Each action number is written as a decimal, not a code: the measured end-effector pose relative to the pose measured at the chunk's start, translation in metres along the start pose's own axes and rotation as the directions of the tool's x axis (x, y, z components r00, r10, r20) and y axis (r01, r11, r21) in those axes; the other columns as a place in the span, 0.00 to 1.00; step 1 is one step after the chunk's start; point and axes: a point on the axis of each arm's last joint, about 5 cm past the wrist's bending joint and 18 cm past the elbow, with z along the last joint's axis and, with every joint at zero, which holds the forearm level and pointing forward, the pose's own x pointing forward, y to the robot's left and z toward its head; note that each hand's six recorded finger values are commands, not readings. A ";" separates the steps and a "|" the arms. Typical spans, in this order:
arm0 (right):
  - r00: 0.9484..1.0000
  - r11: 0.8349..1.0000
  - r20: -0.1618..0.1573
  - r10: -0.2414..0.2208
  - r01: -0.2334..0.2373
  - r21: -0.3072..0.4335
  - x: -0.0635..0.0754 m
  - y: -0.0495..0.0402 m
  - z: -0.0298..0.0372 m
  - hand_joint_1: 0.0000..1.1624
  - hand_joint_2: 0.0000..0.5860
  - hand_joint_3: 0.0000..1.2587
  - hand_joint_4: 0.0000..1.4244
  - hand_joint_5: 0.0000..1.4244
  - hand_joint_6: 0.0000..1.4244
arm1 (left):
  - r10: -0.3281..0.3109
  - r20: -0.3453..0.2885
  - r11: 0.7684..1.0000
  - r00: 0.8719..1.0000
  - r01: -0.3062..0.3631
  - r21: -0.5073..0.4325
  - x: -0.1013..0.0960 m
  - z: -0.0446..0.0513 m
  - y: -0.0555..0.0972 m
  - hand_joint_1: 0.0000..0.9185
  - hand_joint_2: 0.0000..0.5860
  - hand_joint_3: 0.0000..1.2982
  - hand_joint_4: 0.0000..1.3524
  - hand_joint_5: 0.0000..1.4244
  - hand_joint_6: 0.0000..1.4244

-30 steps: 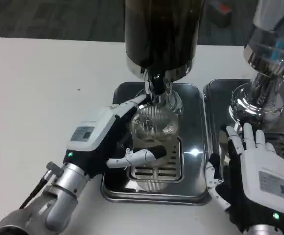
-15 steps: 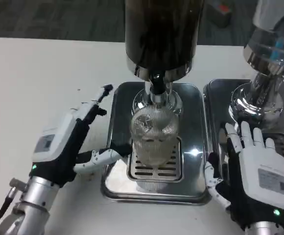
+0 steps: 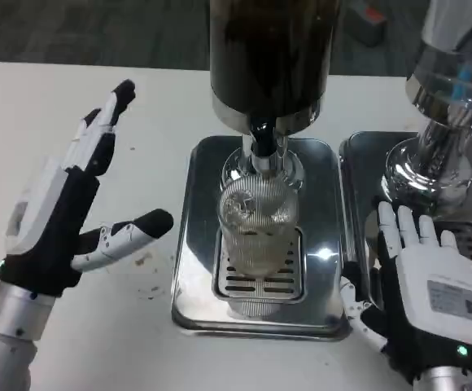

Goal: Grasp the cup under the faucet to collect the drink, then remove the cup.

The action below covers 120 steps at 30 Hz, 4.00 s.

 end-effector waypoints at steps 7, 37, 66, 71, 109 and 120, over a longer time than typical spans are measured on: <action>1.000 1.000 0.002 0.001 -0.001 -0.003 0.000 -0.0004 -0.0004 0.25 0.88 0.00 0.00 0.00 0.00 | 0.038 0.145 0.992 0.989 -0.020 -0.127 0.022 0.0173 0.015 0.00 0.16 0.02 0.00 0.08 0.00; 0.998 0.998 -0.054 -0.042 0.044 0.045 0.001 0.0015 0.0112 0.25 0.89 0.00 0.00 0.00 0.00 | -0.166 0.349 0.894 0.923 0.290 -0.341 0.072 0.0377 -0.022 0.00 0.18 0.07 0.04 0.11 0.01; 0.997 0.998 -0.069 -0.037 0.041 0.047 0.000 0.0020 0.0101 0.26 0.89 0.00 0.00 0.00 0.00 | -0.270 0.443 0.887 0.855 0.399 -0.231 0.072 0.0457 -0.024 0.00 0.20 0.14 0.09 0.17 0.10; 0.997 0.998 -0.070 -0.036 0.040 0.049 0.000 0.0020 0.0101 0.26 0.89 0.00 0.00 0.00 0.00 | -0.297 0.461 0.902 0.836 0.404 -0.153 0.072 0.0481 -0.021 0.00 0.20 0.15 0.10 0.18 0.10; 0.978 0.655 0.154 0.143 -0.210 0.726 0.025 0.0030 -0.0147 0.61 0.27 0.00 0.00 0.00 0.02 | -0.281 0.445 0.910 0.850 0.383 -0.157 0.072 0.0484 -0.023 0.00 0.20 0.14 0.10 0.18 0.12; 0.972 0.634 0.179 0.153 -0.235 0.737 0.033 0.0084 -0.0106 0.62 0.28 0.00 0.00 0.00 0.01 | -0.286 0.445 0.909 0.849 0.387 -0.154 0.073 0.0480 -0.023 0.00 0.21 0.15 0.10 0.18 0.11</action>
